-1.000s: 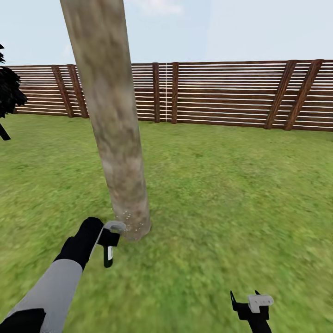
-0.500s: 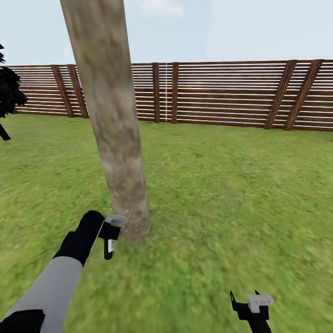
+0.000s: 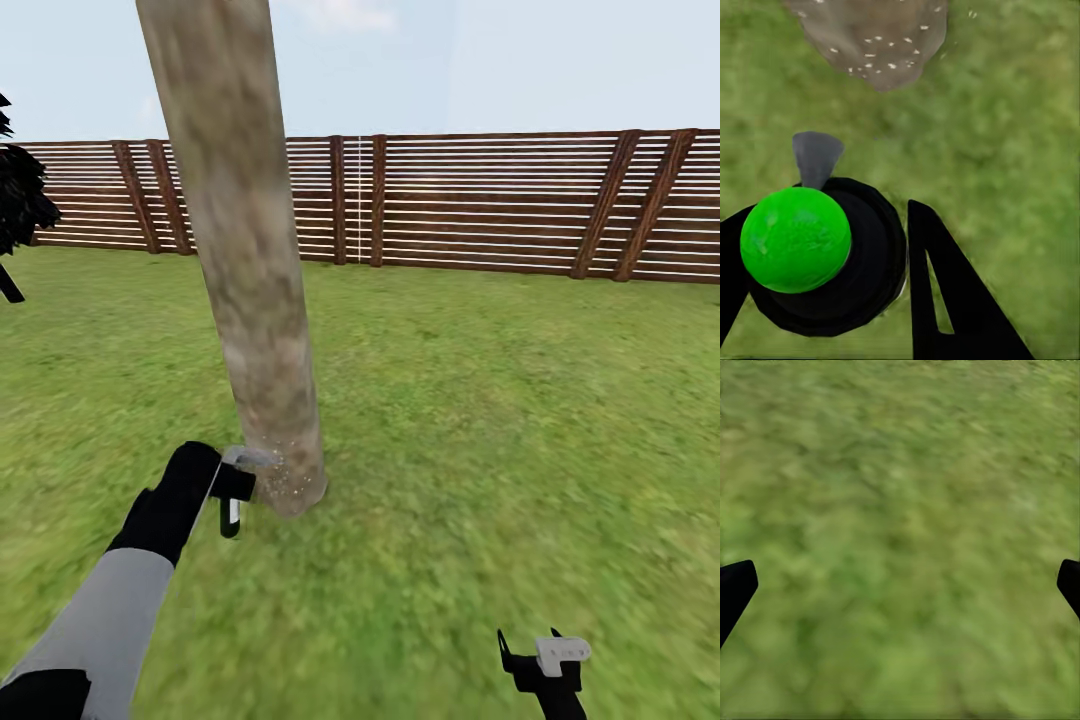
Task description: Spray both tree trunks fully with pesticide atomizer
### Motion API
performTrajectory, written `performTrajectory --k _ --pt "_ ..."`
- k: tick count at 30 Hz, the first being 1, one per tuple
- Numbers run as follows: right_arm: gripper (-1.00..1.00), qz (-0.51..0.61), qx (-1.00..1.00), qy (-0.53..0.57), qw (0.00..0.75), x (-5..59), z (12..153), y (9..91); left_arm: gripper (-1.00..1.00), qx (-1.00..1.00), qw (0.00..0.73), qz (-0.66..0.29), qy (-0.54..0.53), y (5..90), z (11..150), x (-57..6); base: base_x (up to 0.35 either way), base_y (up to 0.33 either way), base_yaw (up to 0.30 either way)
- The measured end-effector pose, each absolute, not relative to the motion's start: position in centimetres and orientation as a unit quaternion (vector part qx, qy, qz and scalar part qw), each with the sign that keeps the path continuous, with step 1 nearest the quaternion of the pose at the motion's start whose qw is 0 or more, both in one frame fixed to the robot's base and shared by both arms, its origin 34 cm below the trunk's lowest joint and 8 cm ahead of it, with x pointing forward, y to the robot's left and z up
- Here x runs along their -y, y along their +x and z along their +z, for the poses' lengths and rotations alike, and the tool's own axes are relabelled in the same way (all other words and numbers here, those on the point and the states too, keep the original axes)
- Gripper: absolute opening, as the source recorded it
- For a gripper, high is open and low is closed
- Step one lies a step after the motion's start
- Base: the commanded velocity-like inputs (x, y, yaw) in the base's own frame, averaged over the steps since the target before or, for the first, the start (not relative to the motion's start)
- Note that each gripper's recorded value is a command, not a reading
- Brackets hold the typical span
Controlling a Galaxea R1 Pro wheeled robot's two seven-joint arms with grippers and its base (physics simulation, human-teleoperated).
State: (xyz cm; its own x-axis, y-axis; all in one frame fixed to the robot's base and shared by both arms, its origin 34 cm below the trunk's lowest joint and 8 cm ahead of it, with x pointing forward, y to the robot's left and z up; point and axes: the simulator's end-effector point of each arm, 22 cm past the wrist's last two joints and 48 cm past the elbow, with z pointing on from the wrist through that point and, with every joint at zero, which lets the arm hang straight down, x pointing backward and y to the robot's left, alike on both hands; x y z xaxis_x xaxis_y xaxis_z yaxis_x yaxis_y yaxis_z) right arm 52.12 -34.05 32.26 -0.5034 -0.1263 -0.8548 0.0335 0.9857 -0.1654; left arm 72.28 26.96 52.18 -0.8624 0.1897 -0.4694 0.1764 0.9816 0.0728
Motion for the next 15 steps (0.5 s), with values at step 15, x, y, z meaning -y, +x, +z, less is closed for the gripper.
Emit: performTrajectory --k 15 --pt "1.00 -0.081 -0.863 -0.027 0.497 34.1 32.2 52.1 -1.00 -0.955 0.280 0.003 0.096 73.7 55.1 -25.4 -0.001 0.000 0.000"
